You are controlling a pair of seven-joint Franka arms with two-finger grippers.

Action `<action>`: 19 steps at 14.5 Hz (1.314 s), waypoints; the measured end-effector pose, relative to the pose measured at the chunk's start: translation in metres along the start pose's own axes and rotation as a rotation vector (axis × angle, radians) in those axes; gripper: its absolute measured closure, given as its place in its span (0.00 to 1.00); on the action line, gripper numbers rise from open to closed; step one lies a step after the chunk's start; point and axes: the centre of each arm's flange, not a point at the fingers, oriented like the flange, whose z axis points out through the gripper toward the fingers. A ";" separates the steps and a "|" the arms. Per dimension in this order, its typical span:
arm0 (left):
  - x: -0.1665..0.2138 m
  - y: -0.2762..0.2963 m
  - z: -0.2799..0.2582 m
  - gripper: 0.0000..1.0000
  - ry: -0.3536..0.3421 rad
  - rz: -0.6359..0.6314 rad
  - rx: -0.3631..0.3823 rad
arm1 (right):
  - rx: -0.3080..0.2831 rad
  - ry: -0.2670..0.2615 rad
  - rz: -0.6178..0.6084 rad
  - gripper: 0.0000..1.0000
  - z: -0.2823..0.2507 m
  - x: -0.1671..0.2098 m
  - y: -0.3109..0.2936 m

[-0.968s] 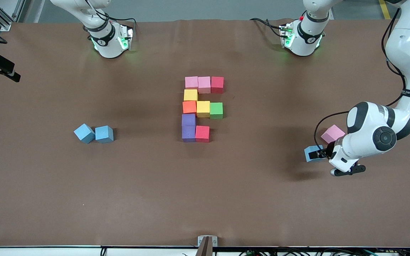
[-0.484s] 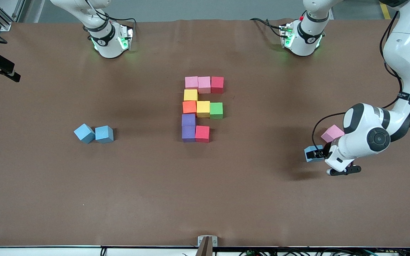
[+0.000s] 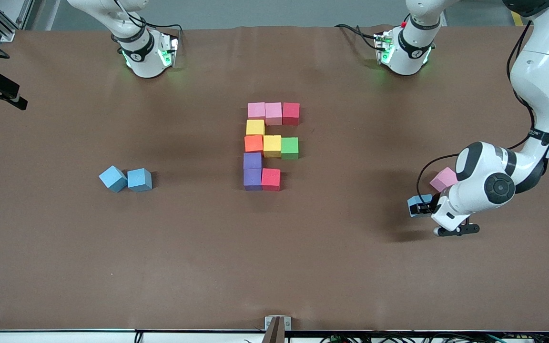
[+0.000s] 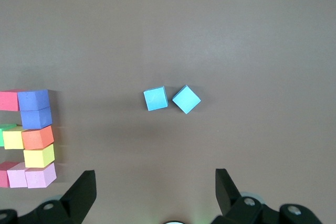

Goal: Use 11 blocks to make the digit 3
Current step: 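Lower the left gripper and grasp the blue cube, then carry the blue cube to the arrangement with the left gripper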

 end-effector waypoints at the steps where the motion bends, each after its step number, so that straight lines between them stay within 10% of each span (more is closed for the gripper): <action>1: 0.000 0.000 0.001 0.21 -0.001 -0.008 0.000 | 0.000 0.000 0.000 0.00 0.000 0.000 0.000; 6: 0.000 0.001 0.001 0.40 -0.001 -0.038 -0.002 | 0.000 -0.001 0.000 0.00 0.000 0.000 0.000; 19: -0.036 0.185 -0.029 0.45 0.041 -0.621 -0.039 | 0.000 -0.007 0.000 0.00 0.004 0.003 0.000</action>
